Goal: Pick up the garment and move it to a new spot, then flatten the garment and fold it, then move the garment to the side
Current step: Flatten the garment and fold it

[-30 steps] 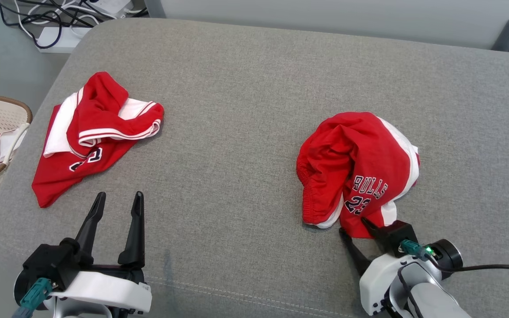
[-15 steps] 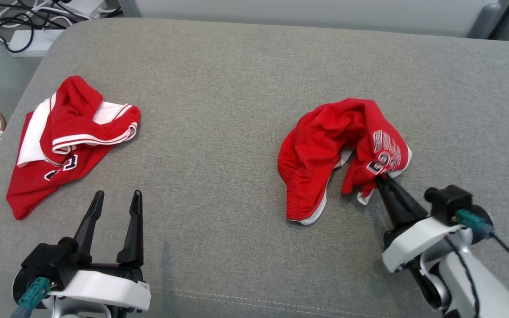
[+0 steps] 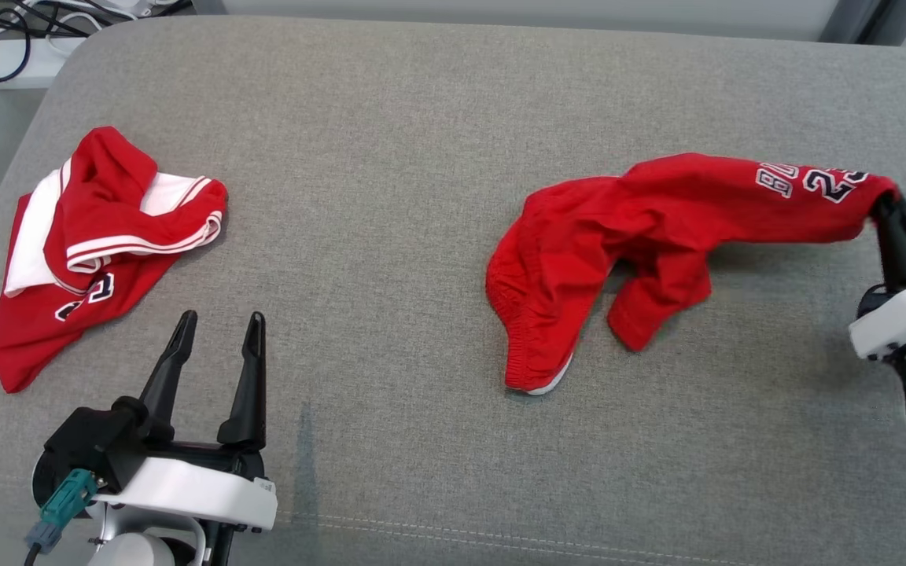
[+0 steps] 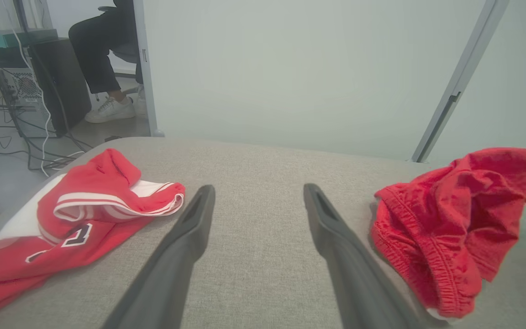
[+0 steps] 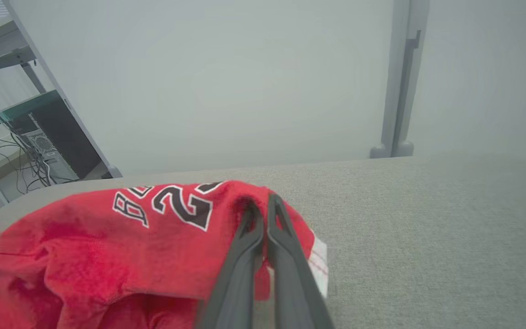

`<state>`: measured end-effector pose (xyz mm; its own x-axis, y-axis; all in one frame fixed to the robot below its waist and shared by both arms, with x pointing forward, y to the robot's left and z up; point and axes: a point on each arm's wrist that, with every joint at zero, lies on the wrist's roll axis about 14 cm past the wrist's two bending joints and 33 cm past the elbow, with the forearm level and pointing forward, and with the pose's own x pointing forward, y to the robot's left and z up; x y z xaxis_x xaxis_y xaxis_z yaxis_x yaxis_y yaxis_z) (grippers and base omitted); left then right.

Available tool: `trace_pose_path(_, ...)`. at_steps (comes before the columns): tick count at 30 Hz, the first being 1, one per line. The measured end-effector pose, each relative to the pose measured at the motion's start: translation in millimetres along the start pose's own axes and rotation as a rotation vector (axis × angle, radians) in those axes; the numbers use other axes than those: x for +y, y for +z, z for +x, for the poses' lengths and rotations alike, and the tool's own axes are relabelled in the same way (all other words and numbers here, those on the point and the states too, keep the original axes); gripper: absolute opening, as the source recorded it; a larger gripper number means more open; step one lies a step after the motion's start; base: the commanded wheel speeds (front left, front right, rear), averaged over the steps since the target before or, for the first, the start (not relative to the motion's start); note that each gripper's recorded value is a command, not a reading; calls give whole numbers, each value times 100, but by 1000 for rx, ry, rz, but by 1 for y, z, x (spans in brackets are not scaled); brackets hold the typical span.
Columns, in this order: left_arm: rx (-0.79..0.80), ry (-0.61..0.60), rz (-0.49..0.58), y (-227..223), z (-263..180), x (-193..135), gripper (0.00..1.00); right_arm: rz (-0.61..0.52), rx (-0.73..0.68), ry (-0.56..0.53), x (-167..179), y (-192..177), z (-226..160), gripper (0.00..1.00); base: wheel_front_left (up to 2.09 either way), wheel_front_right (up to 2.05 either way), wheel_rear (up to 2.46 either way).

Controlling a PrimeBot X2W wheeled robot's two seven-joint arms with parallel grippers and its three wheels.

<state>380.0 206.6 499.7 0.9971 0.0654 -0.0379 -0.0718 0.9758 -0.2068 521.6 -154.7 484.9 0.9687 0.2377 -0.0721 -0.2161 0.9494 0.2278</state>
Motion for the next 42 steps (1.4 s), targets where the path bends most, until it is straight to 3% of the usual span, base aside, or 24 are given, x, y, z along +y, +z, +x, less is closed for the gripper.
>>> trace_pose_path(4,13,3,-3,-5,3,1,100,-18,21,-34,-17,0,15,2,0,0,0)
trace_pose_path(5,14,5,-3,-6,4,1,100,-3,24,-38,-17,-1,20,34,0,0,0)
trace_pose_path(6,15,7,-4,-7,5,1,100,2,35,-40,-17,-3,24,91,0,0,0)
trace_pose_path(7,19,10,-5,-8,5,2,100,-5,47,-40,-18,-6,27,100,0,0,0)
trace_pose_path(21,3,-18,2,-4,10,-4,100,-5,-29,-62,-24,7,24,100,0,0,0)
trace_pose_path(29,-31,-53,24,10,15,-12,100,-119,-180,-43,-17,43,-24,100,0,0,0)
trace_pose_path(42,-66,-87,62,28,1,-18,100,-164,-191,-43,22,25,-107,100,0,0,0)
